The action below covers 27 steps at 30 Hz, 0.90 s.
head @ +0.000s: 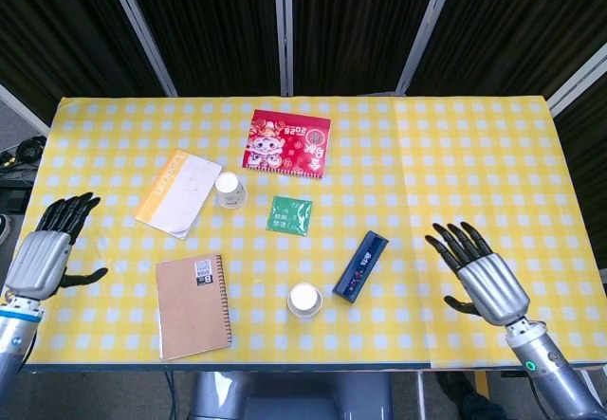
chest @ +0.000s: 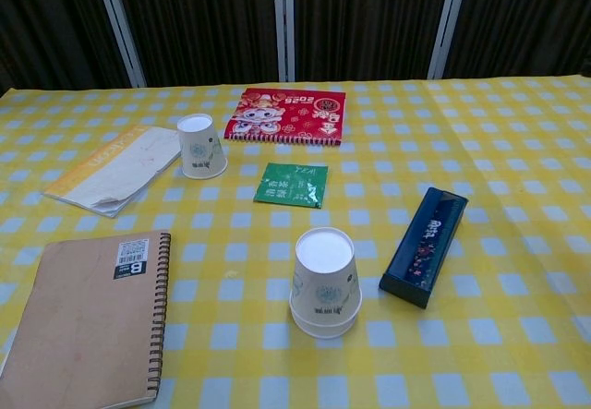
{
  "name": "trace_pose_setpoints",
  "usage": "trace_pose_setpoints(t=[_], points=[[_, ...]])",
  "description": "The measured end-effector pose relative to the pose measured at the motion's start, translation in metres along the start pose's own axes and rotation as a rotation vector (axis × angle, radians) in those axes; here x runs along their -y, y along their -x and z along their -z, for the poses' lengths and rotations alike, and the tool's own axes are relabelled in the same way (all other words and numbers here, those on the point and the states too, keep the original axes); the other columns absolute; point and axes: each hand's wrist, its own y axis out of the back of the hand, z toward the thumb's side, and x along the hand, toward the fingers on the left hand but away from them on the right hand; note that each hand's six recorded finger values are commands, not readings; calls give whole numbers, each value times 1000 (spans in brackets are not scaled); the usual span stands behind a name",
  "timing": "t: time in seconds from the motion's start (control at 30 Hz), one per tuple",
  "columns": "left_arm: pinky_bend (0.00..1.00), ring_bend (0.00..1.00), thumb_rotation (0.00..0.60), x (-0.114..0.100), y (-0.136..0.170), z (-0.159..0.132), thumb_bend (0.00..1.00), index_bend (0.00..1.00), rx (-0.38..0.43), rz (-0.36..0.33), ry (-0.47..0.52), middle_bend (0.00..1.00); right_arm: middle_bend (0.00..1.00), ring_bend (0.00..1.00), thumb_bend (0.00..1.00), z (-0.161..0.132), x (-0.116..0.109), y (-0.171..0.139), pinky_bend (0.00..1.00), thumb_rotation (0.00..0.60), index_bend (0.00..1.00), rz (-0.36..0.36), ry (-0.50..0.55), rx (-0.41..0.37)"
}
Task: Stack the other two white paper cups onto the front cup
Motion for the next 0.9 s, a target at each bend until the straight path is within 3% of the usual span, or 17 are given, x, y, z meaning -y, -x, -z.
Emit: trace_pose_setpoints(t=[0.2, 0.47, 0.6, 0.73, 0.9], points=[[0, 0, 600, 8, -54, -16, 0, 0, 89, 36, -41, 0, 0, 0, 0, 11, 1, -19, 0, 600, 0, 42, 44, 70], [7, 0, 600, 12, -127, -71, 0, 0, 160, 100, -89, 0, 0, 0, 0, 21, -4, -18, 0, 600, 0, 47, 50, 101], [102, 7, 600, 16, -164, -95, 0, 84, 162, 126, -127, 0, 0, 0, 0, 28, -2, -17, 0, 600, 0, 37, 44, 114], [135, 54, 600, 29, -199, -112, 3, 153, 159, 163, -183, 21, 0, 0, 0, 34, 3, -13, 0, 600, 0, 22, 44, 136], [275, 185, 600, 57, -227, -130, 19, 215, 162, 222, -218, 181, 0, 0, 0, 41, 9, -11, 0, 600, 0, 7, 33, 164]])
